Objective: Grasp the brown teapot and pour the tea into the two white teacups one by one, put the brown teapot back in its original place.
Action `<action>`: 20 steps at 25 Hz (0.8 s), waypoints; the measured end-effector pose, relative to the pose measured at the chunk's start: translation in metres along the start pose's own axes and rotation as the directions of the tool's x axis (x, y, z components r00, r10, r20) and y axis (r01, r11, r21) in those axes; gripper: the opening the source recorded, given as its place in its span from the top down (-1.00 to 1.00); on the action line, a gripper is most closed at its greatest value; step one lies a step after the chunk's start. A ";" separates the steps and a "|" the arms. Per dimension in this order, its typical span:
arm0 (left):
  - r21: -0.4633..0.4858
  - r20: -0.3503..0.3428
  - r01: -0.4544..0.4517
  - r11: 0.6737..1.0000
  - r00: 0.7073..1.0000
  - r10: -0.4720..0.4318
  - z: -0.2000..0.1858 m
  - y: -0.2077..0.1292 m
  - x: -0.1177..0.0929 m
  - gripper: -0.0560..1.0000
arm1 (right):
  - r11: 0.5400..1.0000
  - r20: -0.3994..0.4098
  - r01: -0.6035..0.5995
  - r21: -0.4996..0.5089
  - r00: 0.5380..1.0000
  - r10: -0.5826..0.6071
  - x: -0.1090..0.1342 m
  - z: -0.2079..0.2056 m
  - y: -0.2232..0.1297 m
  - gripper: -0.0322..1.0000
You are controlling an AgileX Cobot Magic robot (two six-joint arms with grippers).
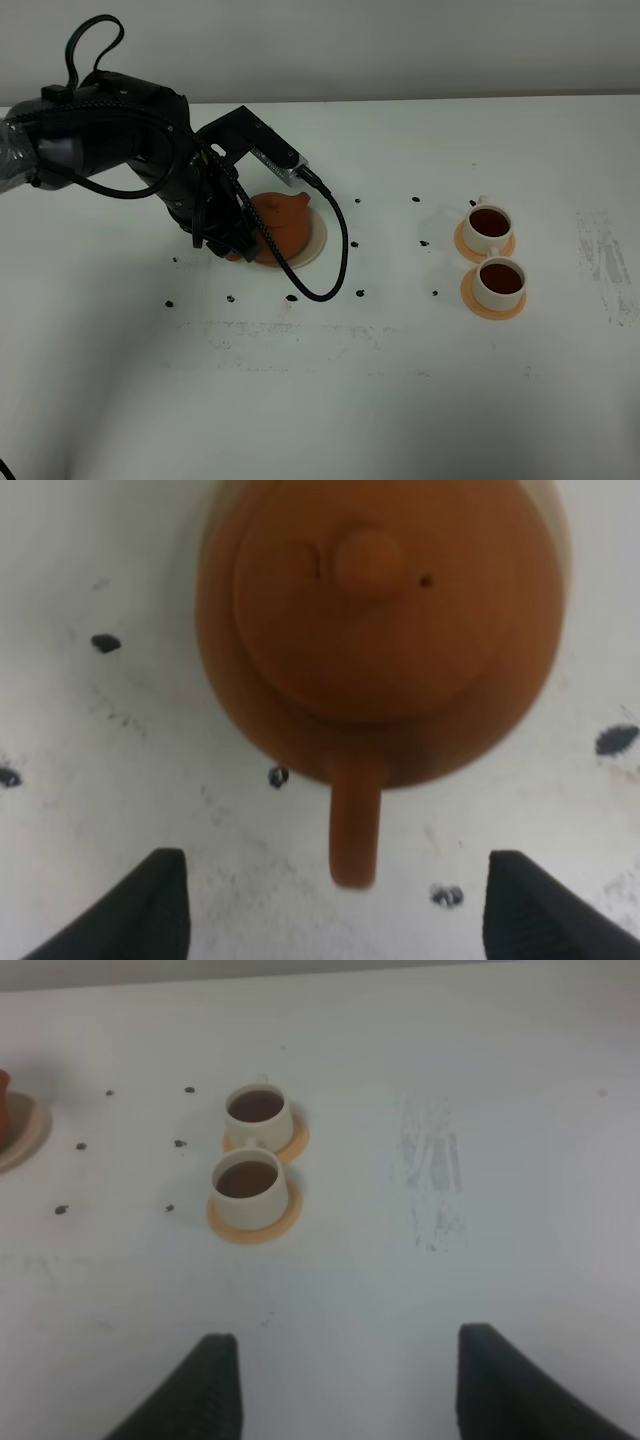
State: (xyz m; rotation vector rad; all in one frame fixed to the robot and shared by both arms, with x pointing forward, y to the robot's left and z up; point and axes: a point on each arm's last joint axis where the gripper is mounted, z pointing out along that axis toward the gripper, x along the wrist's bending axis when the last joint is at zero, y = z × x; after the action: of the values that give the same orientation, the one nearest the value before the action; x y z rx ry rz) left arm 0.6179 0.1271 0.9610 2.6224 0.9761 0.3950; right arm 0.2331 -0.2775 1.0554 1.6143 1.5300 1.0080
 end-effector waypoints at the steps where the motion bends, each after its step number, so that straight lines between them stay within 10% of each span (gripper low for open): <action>1: -0.005 -0.002 0.001 1.000 1.000 -0.001 -0.005 0.001 0.001 -0.24 | 1.000 0.000 0.000 0.000 1.000 0.000 0.000 0.000 0.000 0.04; 20: -0.146 -0.118 0.167 0.975 0.976 -0.185 -0.150 -0.067 0.023 -0.25 | 1.000 0.000 0.000 0.000 1.000 0.000 0.000 0.000 0.000 0.04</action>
State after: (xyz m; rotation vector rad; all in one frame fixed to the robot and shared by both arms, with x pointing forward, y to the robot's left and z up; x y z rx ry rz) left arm 0.5418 0.2201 1.0753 2.3903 1.1707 0.5739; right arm 0.2331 -0.2775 1.0554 1.6143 1.5300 1.0080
